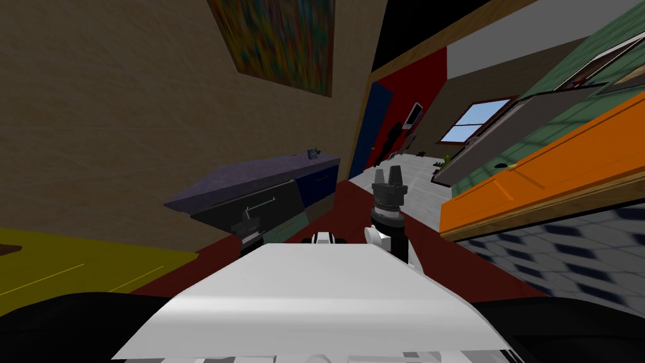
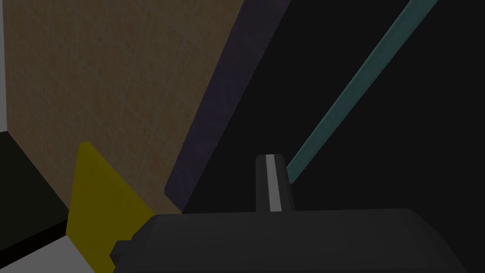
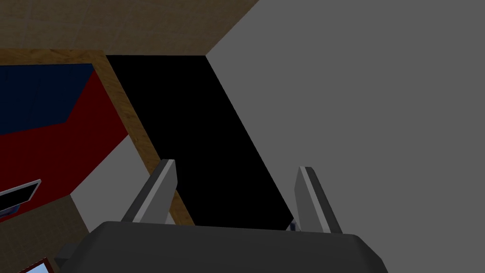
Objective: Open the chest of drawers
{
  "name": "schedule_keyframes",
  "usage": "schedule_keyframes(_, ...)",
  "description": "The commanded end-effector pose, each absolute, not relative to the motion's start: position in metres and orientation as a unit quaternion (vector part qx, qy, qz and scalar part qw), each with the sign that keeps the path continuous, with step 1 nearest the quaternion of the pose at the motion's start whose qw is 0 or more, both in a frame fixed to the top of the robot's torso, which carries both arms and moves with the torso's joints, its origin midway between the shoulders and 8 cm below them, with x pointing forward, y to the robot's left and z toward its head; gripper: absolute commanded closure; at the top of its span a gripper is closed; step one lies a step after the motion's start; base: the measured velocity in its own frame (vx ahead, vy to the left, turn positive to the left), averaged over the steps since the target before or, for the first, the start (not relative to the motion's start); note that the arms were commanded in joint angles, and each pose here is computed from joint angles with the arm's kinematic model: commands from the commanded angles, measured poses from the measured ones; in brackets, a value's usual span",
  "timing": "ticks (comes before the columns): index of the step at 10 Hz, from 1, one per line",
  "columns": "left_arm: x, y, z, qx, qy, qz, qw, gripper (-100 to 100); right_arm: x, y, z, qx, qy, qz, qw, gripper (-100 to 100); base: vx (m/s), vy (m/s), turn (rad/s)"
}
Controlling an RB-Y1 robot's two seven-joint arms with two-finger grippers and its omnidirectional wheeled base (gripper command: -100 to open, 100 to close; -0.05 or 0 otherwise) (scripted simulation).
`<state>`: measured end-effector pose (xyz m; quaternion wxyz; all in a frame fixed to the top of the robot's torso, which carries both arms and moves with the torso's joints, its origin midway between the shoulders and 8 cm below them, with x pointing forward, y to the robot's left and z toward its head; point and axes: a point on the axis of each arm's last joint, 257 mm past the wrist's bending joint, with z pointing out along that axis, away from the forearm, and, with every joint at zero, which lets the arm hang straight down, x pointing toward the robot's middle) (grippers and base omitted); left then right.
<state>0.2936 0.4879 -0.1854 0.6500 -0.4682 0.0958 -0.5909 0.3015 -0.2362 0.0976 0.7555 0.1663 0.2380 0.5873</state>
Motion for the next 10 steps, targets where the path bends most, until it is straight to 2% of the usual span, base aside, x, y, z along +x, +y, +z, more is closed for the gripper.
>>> schedule_keyframes(1, 0.300, 0.475, -0.197, -0.476, 0.098, -0.598, 0.637, -100, 0.302, -0.236, 0.098, 0.166, 0.238, 0.587, 0.756, 0, 0.014, -0.019, -0.131)
schedule_keyframes(7, 0.309, 0.490, -0.177, -0.472, 0.099, -0.598, 0.640, -100, 0.301, -0.236, 0.098, 0.166, 0.238, 0.587, 0.756, 0, 0.015, -0.006, 0.007)
schedule_keyframes(8, 0.305, 0.486, -0.183, -0.473, 0.098, -0.597, 0.641, 100, 0.302, -0.236, 0.098, 0.166, 0.238, 0.587, 0.756, 0, -0.009, 0.002, -0.024)
schedule_keyframes(10, 0.300, 0.482, -0.189, -0.473, 0.098, -0.596, 0.642, 100, 0.301, -0.236, 0.098, 0.166, 0.238, 0.587, 0.756, 0, -0.016, -0.001, -0.032)
